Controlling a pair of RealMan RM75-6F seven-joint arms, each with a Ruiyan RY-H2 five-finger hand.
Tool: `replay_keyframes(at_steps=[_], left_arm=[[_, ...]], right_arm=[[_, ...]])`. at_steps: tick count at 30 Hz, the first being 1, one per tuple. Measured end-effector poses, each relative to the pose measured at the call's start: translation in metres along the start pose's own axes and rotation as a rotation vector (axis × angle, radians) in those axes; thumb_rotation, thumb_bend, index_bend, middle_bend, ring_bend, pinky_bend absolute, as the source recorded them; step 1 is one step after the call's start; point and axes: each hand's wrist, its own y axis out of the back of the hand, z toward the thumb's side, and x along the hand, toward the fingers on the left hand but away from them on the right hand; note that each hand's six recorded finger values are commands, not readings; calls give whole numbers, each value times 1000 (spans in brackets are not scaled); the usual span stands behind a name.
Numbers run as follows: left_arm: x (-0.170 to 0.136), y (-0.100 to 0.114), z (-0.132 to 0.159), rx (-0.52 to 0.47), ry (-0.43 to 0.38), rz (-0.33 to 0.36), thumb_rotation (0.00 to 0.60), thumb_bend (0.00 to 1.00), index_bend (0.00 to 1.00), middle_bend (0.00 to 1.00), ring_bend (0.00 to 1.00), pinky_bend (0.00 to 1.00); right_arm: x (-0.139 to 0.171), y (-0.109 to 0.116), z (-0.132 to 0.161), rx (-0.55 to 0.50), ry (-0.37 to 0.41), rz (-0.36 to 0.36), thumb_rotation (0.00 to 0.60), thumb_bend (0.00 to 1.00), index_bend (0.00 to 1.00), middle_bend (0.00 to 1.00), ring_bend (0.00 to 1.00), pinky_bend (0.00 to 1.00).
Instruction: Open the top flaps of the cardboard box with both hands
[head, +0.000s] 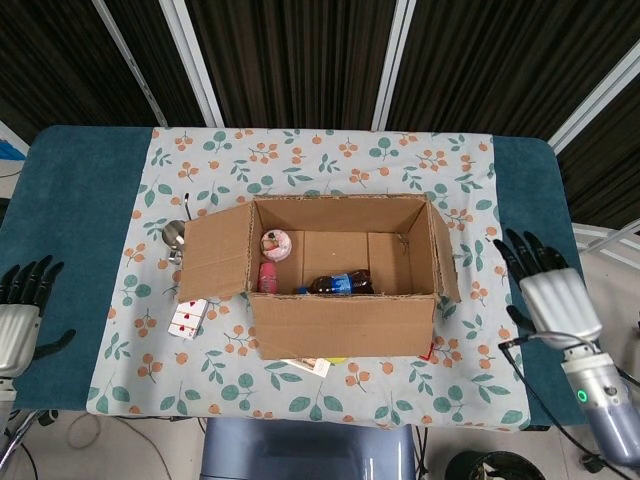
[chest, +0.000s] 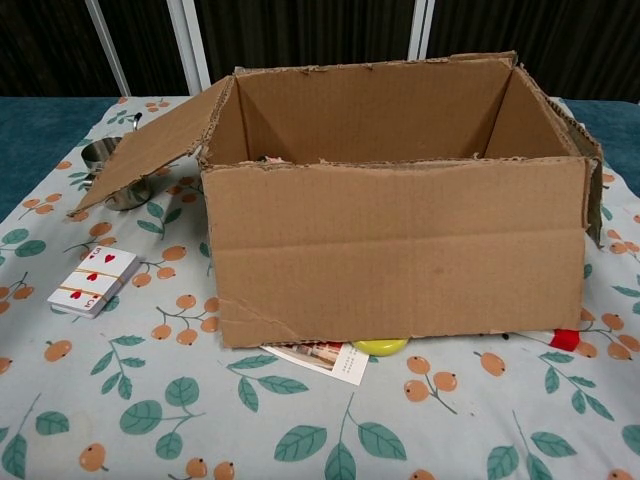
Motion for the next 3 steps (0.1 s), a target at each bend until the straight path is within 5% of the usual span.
replay_keyframes(at_steps=[3], left_arm=[[-1, -2, -4, 23, 2, -5, 600, 137, 0, 0, 0, 0]], right_arm=[[29, -25, -6, -49, -72, -1, 600, 294, 0, 0, 0, 216]])
